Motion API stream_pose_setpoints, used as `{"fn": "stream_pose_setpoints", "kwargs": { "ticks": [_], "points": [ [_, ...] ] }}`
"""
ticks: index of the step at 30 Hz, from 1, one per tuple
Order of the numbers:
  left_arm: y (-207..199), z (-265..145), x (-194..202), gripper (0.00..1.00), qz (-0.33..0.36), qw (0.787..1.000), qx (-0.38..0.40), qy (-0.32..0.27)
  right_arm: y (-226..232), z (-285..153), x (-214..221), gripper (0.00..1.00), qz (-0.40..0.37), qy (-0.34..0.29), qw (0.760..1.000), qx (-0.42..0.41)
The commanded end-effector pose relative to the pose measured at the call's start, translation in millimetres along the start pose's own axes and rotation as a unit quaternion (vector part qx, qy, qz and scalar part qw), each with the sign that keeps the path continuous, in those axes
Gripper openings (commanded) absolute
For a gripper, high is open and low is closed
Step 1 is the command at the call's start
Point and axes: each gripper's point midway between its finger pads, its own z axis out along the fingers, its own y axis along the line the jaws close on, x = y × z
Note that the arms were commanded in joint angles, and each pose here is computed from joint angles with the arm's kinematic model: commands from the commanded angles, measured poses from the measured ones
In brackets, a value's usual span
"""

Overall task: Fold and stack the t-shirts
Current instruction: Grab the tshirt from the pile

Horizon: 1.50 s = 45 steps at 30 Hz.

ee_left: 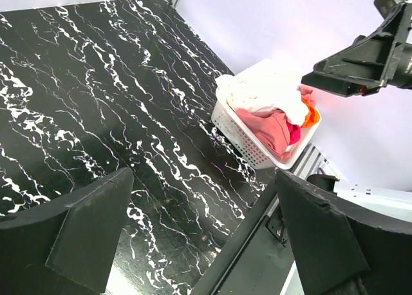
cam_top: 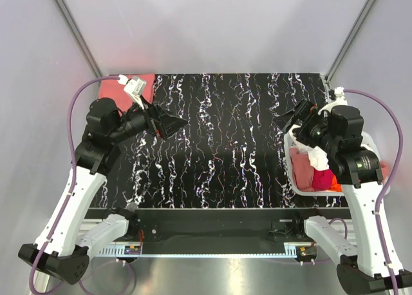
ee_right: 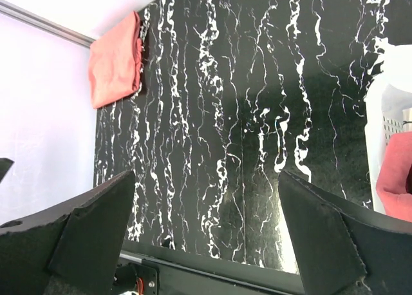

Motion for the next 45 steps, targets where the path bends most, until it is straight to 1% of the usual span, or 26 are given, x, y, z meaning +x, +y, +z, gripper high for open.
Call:
{"fn": "stream_pose_setpoints", "kwargs": {
  "ticks": [1, 4, 6, 9, 11, 13, 14, 15, 16, 17, 18, 19, 20, 21, 22, 24, 25, 26, 28, 29, 31, 34, 41, 42, 43, 45],
  "points": [
    [-14.6, -3.3, -6.9, 0.99, 0.017, 0.999, 0.031, -0.013, 7.9, -7.8, -12.2, 1.00, 0.005, -0.032, 0.999, -0.013],
    [-16.8, -4.4, -14.6, 0.99, 0.023, 0.999, 0.028, -0.022, -1.7, -9.8, -17.6, 1.00, 0.040, -0.050, 0.998, 0.021],
    [-22.2, -7.8, -24.9, 0.99, 0.037, 0.998, 0.028, -0.035, 4.7, -13.7, -18.5, 1.00, 0.047, -0.043, 0.998, 0.014],
    [-13.2, -7.6, -31.4, 0.99, 0.052, 0.998, 0.001, -0.044, 12.9, -24.4, -24.1, 1.00, 0.068, -0.052, 0.996, 0.006],
    [-9.9, -3.8, -29.7, 0.99, 0.053, 0.998, 0.001, -0.043, 11.2, -36.6, -29.2, 1.00, 0.119, -0.078, 0.990, 0.016],
    [-3.7, 6.2, -23.5, 0.99, 0.029, 0.998, 0.012, -0.051, 14.7, -39.0, -31.0, 1.00, 0.058, -0.092, 0.994, -0.010],
    [-3.6, 9.2, -21.4, 0.99, 0.011, 0.998, 0.020, -0.058, 7.0, -36.6, -32.2, 1.00, 0.061, -0.098, 0.993, 0.009],
    [2.9, 17.3, 0.4, 0.99, -0.065, 0.997, 0.031, -0.041, -25.5, -39.4, -33.8, 1.00, 0.080, -0.111, 0.985, 0.101],
    [-15.5, 20.9, -5.7, 0.99, -0.054, 0.992, 0.099, -0.054, -39.9, -39.5, -35.0, 1.00, 0.086, -0.111, 0.979, 0.147],
    [-18.3, 24.8, 0.7, 0.99, -0.073, 0.989, 0.123, -0.046, -58.0, -27.4, -34.9, 1.00, 0.081, -0.094, 0.971, 0.206],
    [-17.8, 30.1, 8.8, 0.99, -0.102, 0.984, 0.139, -0.035, -79.9, -38.2, -40.6, 1.00, 0.070, -0.102, 0.952, 0.280],
    [-14.8, 33.4, 17.8, 0.99, -0.109, 0.984, 0.141, -0.014, -91.2, -37.8, -42.2, 1.00, 0.068, -0.098, 0.940, 0.318],
    [-0.1, 41.5, 31.6, 0.99, -0.112, 0.987, 0.114, 0.016, -108.1, -35.9, -43.9, 1.00, 0.069, -0.085, 0.920, 0.377],
    [1.1, 43.3, 28.1, 0.99, -0.086, 0.989, 0.116, 0.012, -112.2, -34.8, -42.9, 1.00, 0.064, -0.075, 0.914, 0.394],
    [15.2, 44.9, 40.3, 0.99, -0.095, 0.992, 0.079, 0.033, -118.4, -33.8, -42.9, 1.00, 0.074, -0.073, 0.905, 0.412],
    [29.2, 43.0, 45.8, 0.99, -0.066, 0.996, 0.043, 0.035, -134.8, -32.3, -38.4, 1.00, 0.087, -0.077, 0.886, 0.450],
    [38.0, 41.5, 46.7, 0.99, -0.063, 0.997, 0.016, 0.028, -143.2, -34.9, -37.3, 0.99, 0.097, -0.085, 0.877, 0.464],
    [41.5, 38.0, 49.9, 0.99, -0.058, 0.998, 0.005, 0.022, -161.8, -41.5, -31.8, 0.98, 0.113, -0.089, 0.860, 0.490],
    [51.9, 36.3, 49.7, 0.99, -0.047, 0.999, -0.023, 0.009, -180.2, -42.5, -29.6, 0.96, 0.136, -0.088, 0.850, 0.502],
    [54.6, 36.2, 51.6, 0.99, -0.046, 0.998, -0.029, 0.010, -195.9, -46.0, -31.0, 0.96, 0.154, -0.091, 0.838, 0.516],
    [55.4, 35.3, 51.6, 0.99, -0.044, 0.998, -0.033, 0.015, -218.2, -38.4, -20.8, 0.96, 0.173, -0.066, 0.829, 0.527],
    [56.2, 35.2, 52.2, 0.99, -0.041, 0.998, -0.036, 0.018, -250.8, -38.3, -16.4, 0.96, 0.216, -0.051, 0.799, 0.560],
    [68.1, 42.5, 62.9, 0.99, -0.051, 0.997, -0.052, 0.034, -277.5, -55.8, -37.2, 0.96, 0.246, -0.109, 0.758, 0.594],
    [69.4, 43.7, 65.1, 0.99, -0.053, 0.996, -0.053, 0.038, -279.9, -56.6, -37.3, 0.96, 0.257, -0.111, 0.755, 0.594],
    [70.7, 45.0, 65.4, 0.99, -0.055, 0.996, -0.055, 0.041, -286.6, -63.5, -36.4, 0.96, 0.275, -0.117, 0.742, 0.600],
    [75.5, 48.5, 67.7, 0.99, -0.059, 0.995, -0.062, 0.049, -294.0, -63.8, -28.1, 0.95, 0.306, -0.113, 0.735, 0.594]
  ]
}}
